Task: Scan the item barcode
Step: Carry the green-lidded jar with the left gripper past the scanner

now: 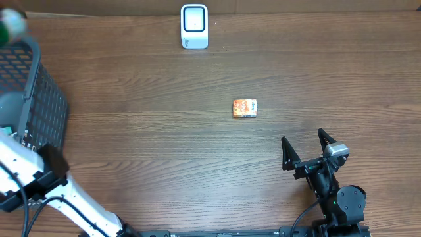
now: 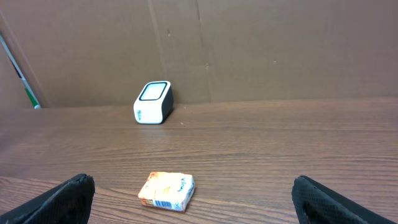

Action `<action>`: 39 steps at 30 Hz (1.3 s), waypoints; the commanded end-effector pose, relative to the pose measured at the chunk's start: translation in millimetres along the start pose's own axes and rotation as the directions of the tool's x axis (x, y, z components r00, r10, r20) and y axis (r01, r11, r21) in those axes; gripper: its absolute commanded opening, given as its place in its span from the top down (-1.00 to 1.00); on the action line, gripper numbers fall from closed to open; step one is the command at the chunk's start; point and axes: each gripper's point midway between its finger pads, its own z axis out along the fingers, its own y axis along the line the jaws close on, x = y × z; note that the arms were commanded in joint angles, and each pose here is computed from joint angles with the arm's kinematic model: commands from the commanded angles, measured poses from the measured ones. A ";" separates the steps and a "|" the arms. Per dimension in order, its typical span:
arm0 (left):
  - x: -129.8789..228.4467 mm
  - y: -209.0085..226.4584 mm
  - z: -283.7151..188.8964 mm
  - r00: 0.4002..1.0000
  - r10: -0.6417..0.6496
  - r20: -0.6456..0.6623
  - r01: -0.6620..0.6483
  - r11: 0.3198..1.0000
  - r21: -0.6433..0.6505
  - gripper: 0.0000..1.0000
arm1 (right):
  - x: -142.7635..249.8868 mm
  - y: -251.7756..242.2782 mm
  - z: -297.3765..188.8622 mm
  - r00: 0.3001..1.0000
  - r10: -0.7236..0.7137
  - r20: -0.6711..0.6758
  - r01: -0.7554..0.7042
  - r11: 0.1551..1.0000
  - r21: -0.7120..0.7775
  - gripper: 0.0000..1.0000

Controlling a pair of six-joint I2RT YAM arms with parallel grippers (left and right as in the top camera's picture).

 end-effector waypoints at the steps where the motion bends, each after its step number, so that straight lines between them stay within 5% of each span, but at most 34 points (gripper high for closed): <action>1: 32.9 -84.9 -1.1 0.986 0.159 -0.056 -0.141 0.962 0.235 0.40 | 1.5 0.3 -0.1 1.000 0.001 0.005 -0.001 1.000 -0.003 -1.00; 5: 69.2 -132.9 13.6 0.927 0.368 -0.077 -0.332 0.897 0.292 0.39 | 1.5 0.3 -0.1 1.000 0.001 0.005 -0.001 1.000 -0.003 -1.00; 9: 114.2 -164.0 35.6 0.793 0.599 -0.112 -0.559 0.787 0.261 0.38 | 1.5 0.3 -0.1 1.000 0.001 0.005 -0.001 1.000 -0.003 -1.00; 22: 290.5 -211.6 141.5 0.307 0.908 -0.285 -0.702 0.418 0.577 0.32 | 1.5 0.3 -0.1 1.000 0.001 0.005 -0.001 1.000 -0.003 -1.00; 28: 339.7 -193.1 179.5 0.179 0.917 -0.357 -0.670 0.380 0.638 0.29 | 1.5 0.3 -0.1 1.000 0.001 0.005 -0.001 1.000 -0.003 -1.00; 39: 383.7 -147.0 218.5 0.133 0.805 -0.578 -0.638 0.516 0.572 0.35 | 1.5 0.3 -0.1 1.000 0.001 0.005 -0.001 1.000 -0.003 -1.00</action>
